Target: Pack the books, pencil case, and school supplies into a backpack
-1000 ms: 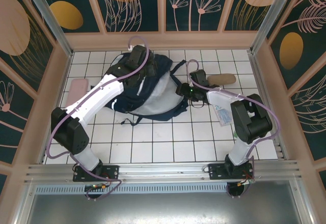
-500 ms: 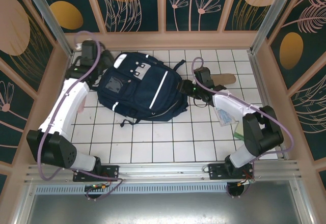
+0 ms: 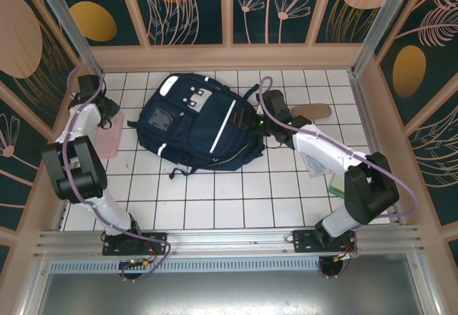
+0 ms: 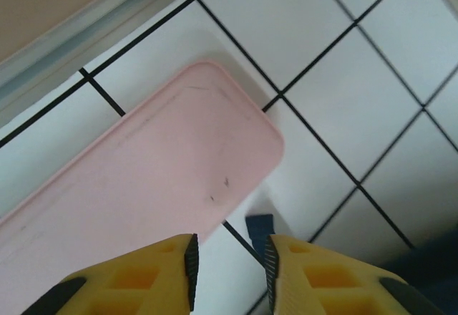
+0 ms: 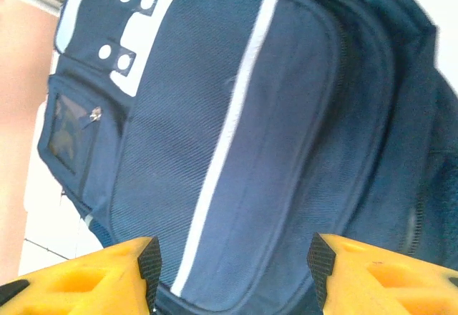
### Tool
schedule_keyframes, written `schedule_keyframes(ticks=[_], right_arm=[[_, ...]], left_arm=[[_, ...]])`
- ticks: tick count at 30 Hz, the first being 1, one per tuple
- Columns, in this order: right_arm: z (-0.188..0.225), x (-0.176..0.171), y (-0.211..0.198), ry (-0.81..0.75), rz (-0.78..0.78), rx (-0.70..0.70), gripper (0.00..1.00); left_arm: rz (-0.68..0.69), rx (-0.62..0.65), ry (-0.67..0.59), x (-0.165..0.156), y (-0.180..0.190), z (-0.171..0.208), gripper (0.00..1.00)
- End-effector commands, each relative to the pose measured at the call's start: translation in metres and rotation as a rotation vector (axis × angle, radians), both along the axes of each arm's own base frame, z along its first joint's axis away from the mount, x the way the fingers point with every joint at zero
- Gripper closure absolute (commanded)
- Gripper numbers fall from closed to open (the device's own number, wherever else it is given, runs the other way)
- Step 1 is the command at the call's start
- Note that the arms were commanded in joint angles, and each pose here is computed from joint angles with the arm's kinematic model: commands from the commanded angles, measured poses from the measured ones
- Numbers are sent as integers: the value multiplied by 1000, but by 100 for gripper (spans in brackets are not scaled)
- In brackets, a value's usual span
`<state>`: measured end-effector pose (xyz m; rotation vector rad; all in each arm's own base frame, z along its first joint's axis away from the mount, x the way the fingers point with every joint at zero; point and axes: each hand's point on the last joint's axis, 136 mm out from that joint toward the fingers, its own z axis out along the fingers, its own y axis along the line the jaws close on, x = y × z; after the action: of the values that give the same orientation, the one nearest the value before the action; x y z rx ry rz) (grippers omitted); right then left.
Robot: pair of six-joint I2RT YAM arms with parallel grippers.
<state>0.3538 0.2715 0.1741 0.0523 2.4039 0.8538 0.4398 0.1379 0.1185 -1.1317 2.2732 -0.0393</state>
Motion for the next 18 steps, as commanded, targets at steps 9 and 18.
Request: schedule_keyframes(ticks=[9, 18], right_arm=[[25, -17, 13, -6, 34, 15, 38], [22, -14, 25, -6, 74, 36, 38]], left_arm=[[52, -66, 120, -8, 34, -69, 72], [119, -171, 199, -60, 13, -98, 75]])
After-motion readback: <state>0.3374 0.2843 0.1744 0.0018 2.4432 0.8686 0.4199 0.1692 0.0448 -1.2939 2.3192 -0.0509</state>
